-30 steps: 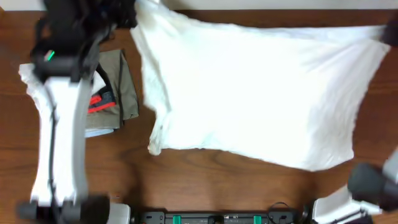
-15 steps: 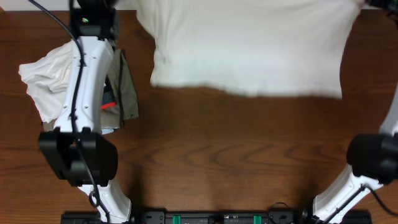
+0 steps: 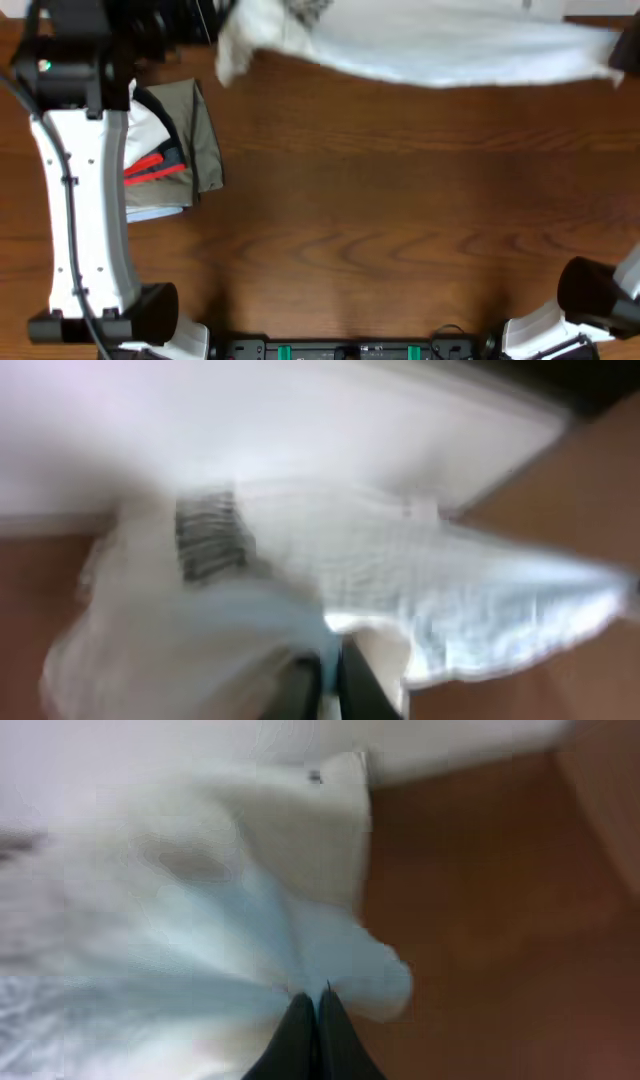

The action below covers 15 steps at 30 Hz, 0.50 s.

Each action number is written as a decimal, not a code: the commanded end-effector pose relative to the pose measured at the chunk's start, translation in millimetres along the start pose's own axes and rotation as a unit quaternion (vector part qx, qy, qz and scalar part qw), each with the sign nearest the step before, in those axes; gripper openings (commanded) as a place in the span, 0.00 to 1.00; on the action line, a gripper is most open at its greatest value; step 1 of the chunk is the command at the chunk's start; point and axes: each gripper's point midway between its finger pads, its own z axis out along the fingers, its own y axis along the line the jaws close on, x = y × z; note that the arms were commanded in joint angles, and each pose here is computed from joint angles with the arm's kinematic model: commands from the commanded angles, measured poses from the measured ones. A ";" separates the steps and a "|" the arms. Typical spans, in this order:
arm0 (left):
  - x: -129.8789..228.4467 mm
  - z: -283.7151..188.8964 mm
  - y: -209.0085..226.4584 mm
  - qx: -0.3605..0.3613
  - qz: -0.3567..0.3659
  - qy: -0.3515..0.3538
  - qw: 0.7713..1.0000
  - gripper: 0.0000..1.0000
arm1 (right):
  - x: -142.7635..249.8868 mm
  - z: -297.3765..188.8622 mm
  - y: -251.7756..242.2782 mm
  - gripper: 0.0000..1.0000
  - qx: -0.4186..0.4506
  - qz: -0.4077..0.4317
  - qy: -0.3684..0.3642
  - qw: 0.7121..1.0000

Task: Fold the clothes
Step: 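Lay the T-shirt flat on the table, pulling ends apart with both grippers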

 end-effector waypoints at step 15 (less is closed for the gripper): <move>199.2 17.8 93.2 -0.119 -0.100 0.362 0.919 0.06 | 173.6 103.8 -74.1 0.01 0.149 -0.035 0.328 0.932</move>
